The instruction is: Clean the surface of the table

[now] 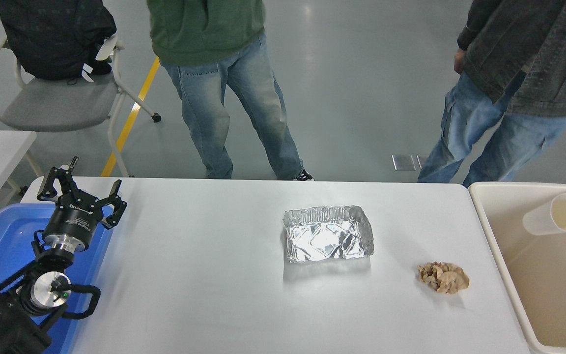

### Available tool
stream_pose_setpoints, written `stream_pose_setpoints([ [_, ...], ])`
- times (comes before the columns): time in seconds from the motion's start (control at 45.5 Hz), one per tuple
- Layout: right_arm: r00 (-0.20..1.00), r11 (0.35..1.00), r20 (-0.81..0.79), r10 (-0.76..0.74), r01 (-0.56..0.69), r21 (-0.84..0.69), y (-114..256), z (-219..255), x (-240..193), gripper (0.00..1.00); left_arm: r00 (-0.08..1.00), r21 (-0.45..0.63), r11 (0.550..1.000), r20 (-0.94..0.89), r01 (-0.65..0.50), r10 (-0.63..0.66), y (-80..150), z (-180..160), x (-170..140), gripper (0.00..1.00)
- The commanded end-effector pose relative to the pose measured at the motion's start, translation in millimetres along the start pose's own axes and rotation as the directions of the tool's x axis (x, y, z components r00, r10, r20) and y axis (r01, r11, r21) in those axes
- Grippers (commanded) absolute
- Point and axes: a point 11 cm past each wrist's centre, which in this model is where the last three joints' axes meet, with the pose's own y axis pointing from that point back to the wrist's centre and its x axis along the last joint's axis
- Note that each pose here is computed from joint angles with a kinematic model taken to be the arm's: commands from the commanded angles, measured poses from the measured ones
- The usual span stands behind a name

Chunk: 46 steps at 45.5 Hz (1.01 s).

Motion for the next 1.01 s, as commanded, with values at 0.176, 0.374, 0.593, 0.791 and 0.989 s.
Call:
stream_pose_setpoints([
  [0.176,0.987,0.971,-0.049,0.150,-0.157,-0.183,-36.1,52.6,-29.8,0.00,1.000,0.000,1.000,0.000,0.000,0.000,0.0,0.0,0.0,0.99],
  [0.374,0.971,0.953,-0.099,0.216,-0.232,-0.195,-45.0,50.2,-44.6,0.00,1.000,0.000,1.000,0.000,0.000,0.000,0.0,0.0,0.0,0.99],
  [0.593,0.960,0.943,-0.110,0.257,-0.274,-0.187,-50.9,48.3,-59.3,0.00,1.000,0.000,1.000,0.000,0.000,0.000,0.0,0.0,0.0,0.99],
  [0.791,0.953,0.933,-0.109,0.284,-0.301,-0.196,-49.9,48.3,-55.6,0.00,1.000,0.000,1.000,0.000,0.000,0.000,0.0,0.0,0.0,0.99],
  [0.989,0.943,0.921,-0.070,0.325,-0.332,-0.203,-49.6,46.5,-53.0,0.09,1.000,0.000,1.000,0.000,0.000,0.000,0.0,0.0,0.0,0.99],
])
